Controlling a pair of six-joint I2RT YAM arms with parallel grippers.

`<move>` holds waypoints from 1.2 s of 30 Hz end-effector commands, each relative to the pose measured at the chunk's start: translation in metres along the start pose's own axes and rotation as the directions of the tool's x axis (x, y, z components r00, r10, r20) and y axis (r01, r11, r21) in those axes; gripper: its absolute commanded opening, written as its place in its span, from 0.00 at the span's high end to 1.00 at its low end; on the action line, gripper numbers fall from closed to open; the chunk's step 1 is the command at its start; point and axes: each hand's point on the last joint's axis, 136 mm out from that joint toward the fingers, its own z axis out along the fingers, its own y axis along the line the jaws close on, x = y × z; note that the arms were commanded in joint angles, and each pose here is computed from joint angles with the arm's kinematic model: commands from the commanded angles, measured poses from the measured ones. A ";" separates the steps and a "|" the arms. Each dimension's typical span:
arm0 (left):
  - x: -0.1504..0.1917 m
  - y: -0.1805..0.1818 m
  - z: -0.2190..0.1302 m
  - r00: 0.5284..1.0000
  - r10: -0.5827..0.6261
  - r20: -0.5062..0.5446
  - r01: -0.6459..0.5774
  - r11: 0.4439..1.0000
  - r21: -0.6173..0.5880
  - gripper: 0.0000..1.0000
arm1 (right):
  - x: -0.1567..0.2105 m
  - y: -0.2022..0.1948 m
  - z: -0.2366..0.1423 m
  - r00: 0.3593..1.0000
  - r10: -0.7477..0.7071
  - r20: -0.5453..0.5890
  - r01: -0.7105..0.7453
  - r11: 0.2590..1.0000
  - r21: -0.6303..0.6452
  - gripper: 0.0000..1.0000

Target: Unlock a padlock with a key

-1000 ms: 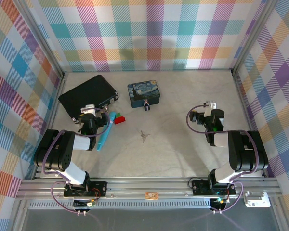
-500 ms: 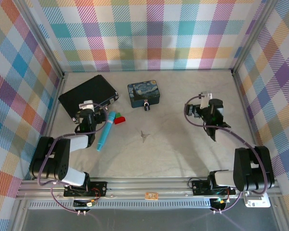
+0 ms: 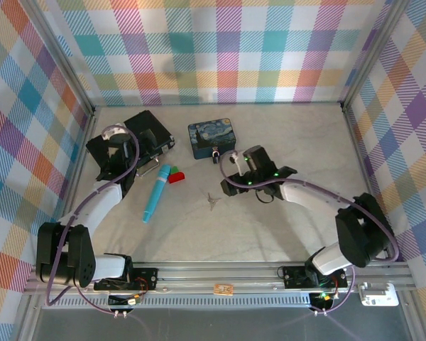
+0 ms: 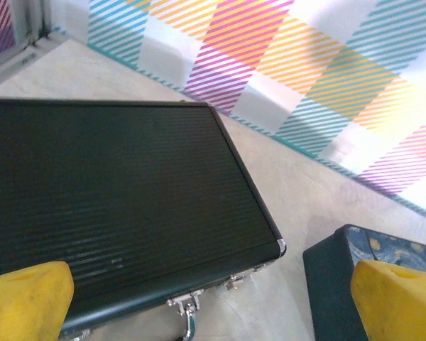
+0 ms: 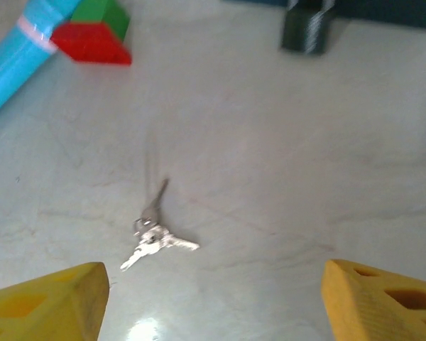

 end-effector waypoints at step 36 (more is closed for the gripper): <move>0.084 -0.032 0.004 0.860 -0.251 -0.444 0.316 0.945 0.079 0.08 | 0.069 0.034 0.103 0.922 -0.009 -0.386 0.055 0.992 0.110 0.99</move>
